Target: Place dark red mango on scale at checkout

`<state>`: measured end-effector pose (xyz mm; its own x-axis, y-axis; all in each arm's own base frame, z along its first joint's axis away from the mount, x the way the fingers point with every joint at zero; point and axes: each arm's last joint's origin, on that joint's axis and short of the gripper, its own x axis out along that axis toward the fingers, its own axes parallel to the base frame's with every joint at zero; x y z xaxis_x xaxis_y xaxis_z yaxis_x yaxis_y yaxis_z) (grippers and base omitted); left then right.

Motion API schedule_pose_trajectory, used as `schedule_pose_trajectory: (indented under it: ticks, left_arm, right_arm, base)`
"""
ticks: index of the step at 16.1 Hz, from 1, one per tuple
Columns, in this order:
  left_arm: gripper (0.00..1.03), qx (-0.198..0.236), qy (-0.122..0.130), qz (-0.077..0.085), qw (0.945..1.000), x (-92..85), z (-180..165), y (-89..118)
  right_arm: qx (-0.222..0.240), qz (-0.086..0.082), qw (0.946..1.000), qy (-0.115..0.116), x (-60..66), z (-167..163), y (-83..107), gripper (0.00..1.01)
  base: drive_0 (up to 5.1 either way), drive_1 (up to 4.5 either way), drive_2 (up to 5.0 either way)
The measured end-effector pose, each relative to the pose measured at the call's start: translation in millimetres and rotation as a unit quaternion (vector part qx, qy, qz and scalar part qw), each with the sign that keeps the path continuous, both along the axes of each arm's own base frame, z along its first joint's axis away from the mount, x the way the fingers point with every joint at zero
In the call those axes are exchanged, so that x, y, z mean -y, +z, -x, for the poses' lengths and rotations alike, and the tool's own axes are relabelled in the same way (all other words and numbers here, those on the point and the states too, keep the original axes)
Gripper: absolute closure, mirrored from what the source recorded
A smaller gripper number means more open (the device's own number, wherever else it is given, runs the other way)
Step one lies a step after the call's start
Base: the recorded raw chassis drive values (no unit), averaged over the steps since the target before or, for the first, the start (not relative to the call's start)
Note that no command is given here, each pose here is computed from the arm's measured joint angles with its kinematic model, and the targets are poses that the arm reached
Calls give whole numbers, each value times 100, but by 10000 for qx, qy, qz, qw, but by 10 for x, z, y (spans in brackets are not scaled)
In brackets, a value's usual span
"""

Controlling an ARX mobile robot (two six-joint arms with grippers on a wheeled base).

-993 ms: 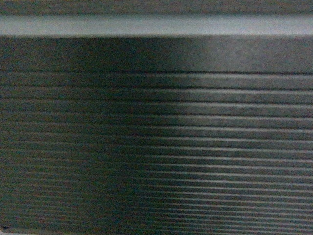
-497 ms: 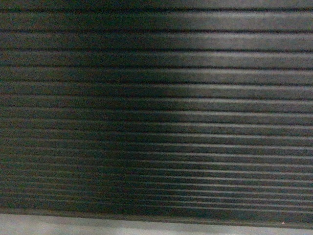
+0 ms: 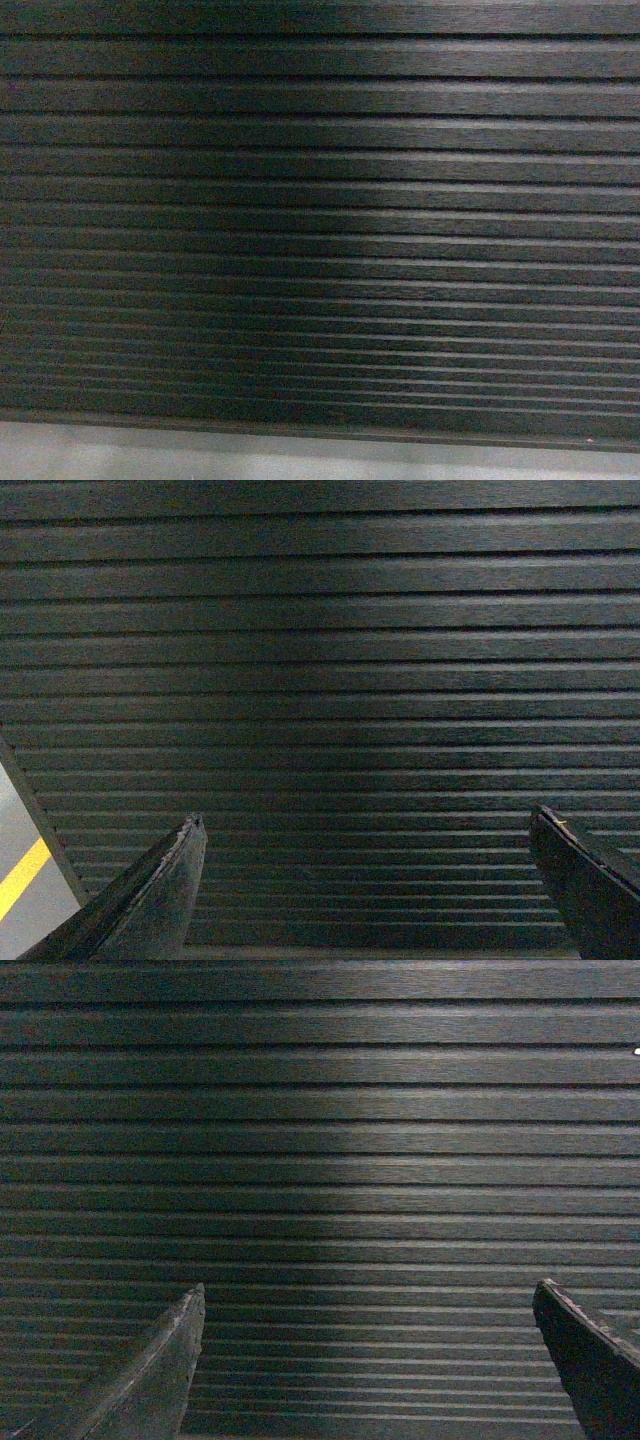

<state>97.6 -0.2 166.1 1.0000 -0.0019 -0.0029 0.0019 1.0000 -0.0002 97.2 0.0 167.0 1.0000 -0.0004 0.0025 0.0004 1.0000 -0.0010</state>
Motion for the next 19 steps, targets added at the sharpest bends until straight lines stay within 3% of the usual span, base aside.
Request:
schedule_pose_trajectory:
  ticks: [19]
  left_arm:
    - [5, -2, 0, 0, 10000, 0, 0, -1]
  right_arm:
    - [2, 0, 10000, 0, 0, 0, 0, 3]
  base:
    - [0, 0, 0]
